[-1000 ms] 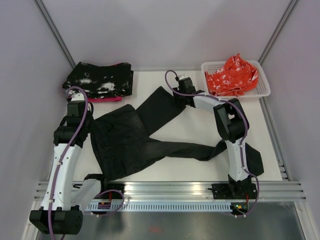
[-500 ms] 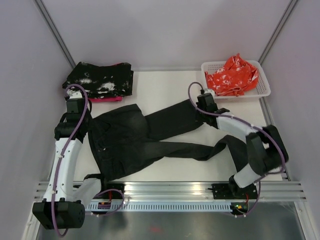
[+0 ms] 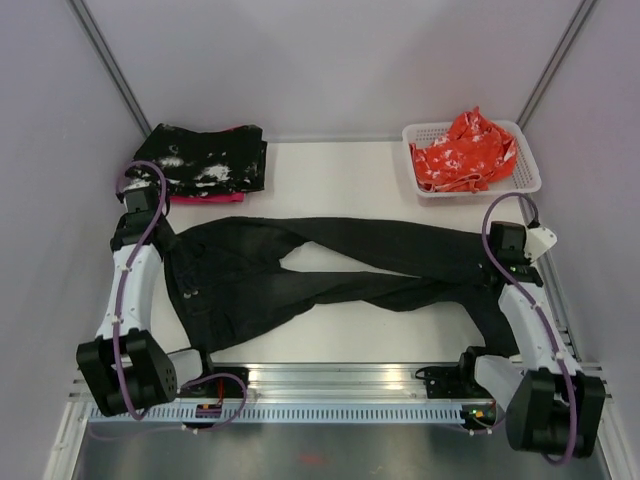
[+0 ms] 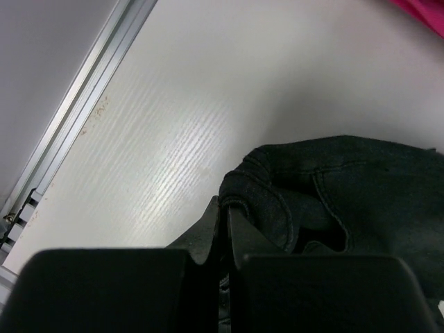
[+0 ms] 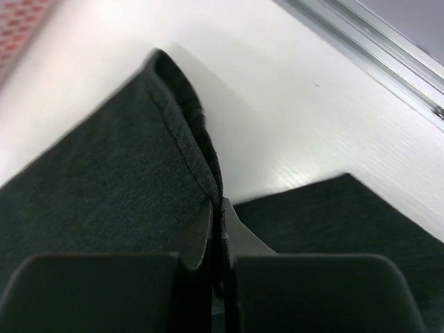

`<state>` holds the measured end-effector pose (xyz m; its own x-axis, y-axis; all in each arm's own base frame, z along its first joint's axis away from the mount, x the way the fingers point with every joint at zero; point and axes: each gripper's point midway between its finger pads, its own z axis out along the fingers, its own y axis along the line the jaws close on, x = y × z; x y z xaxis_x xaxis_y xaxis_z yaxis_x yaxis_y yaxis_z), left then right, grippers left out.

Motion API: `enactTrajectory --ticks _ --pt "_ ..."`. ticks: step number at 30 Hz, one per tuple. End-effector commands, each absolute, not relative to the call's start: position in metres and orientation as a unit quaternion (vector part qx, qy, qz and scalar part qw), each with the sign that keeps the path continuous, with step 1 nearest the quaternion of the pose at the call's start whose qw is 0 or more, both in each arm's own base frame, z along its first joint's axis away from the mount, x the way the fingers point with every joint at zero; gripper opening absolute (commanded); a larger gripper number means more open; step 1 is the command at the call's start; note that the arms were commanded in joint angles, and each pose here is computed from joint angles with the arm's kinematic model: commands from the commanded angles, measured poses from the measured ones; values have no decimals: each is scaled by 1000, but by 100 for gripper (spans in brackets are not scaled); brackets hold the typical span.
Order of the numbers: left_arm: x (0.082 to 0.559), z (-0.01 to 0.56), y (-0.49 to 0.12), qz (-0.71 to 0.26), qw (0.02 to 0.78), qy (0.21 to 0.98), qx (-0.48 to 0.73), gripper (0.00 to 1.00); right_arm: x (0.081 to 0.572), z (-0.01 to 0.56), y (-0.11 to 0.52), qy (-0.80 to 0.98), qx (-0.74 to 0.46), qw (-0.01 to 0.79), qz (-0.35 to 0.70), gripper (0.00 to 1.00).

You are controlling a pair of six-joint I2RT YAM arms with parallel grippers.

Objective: Fold and stack the trousers
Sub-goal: Flatten the trousers out

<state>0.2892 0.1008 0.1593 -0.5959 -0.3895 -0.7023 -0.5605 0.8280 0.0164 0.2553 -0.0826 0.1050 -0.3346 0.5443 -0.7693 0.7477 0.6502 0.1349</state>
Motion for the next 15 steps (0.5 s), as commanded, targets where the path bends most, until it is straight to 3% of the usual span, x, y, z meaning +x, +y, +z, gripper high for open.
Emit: enactTrajectory --ticks 1,5,10,15 --pt "319 172 127 147 400 860 -282 2 271 103 -108 795 437 402 -123 0" --pt "337 173 135 160 389 870 -256 2 288 121 -131 786 441 414 -124 0" --pt "369 176 94 51 410 903 -121 2 303 154 -150 766 439 446 -146 0" --pt "381 189 68 -6 463 885 -49 2 324 200 -123 785 422 451 -53 0"
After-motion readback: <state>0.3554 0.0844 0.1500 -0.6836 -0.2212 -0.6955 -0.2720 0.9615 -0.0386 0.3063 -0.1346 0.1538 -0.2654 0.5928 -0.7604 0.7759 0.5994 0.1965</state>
